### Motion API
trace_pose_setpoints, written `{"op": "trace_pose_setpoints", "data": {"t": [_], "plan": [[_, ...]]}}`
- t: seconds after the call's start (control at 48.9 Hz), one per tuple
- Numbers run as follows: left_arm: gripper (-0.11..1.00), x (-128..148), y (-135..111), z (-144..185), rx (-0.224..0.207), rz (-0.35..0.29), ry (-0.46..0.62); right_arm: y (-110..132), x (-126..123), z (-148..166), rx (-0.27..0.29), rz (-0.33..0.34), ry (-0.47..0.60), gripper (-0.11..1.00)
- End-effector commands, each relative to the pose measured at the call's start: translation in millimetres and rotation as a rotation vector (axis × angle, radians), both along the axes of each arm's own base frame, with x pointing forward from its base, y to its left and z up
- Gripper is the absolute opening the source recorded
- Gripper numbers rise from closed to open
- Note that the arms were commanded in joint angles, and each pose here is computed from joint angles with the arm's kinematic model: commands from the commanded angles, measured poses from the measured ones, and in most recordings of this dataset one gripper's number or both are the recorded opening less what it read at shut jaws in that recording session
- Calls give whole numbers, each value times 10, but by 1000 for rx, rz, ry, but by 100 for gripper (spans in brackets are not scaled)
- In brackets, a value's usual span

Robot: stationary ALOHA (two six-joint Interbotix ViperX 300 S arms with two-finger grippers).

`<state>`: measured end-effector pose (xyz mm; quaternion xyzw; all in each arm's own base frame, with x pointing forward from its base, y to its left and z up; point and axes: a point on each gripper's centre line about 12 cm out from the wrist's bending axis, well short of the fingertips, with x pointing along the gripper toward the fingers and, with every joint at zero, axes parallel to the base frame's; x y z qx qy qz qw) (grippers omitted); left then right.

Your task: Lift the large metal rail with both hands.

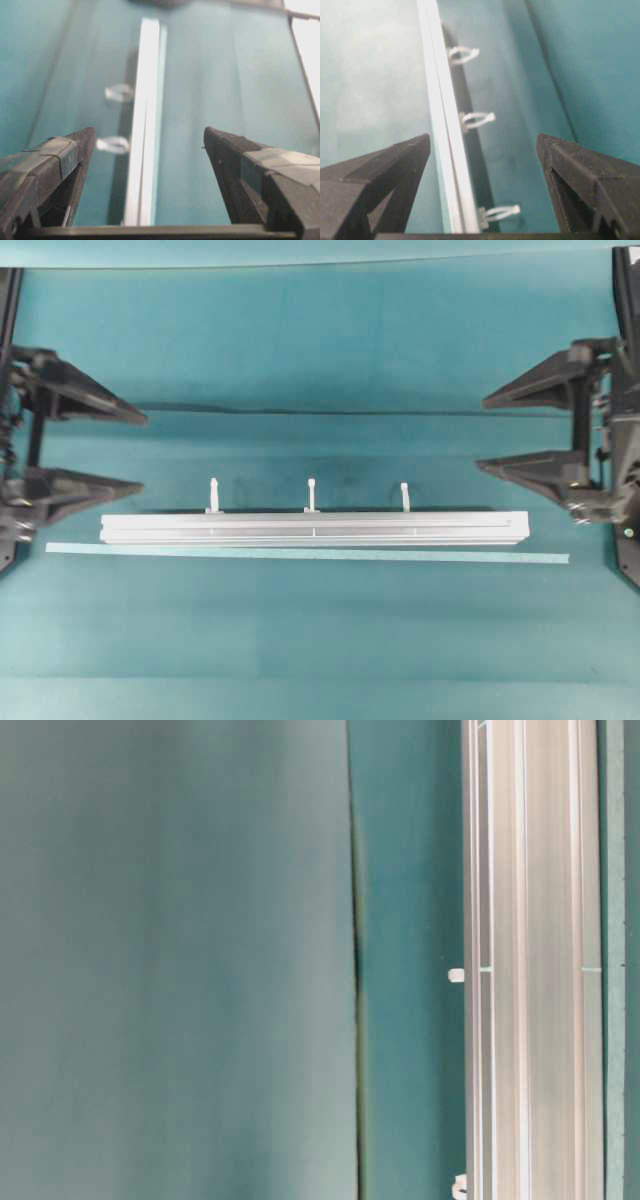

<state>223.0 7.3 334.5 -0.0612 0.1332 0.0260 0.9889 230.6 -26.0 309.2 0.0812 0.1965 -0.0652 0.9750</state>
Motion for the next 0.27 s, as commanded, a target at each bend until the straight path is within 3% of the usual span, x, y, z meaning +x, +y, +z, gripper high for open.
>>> {"op": "trace_pose_setpoints", "data": {"t": [0.0,0.245], "plan": [[94,-37,18,186,1,8,-66,-10,-40,87,-1,-9,-40,92],[94,-168,42,342,8,22,-130,-30,-215,242,-20,-26,-112,92]]}}
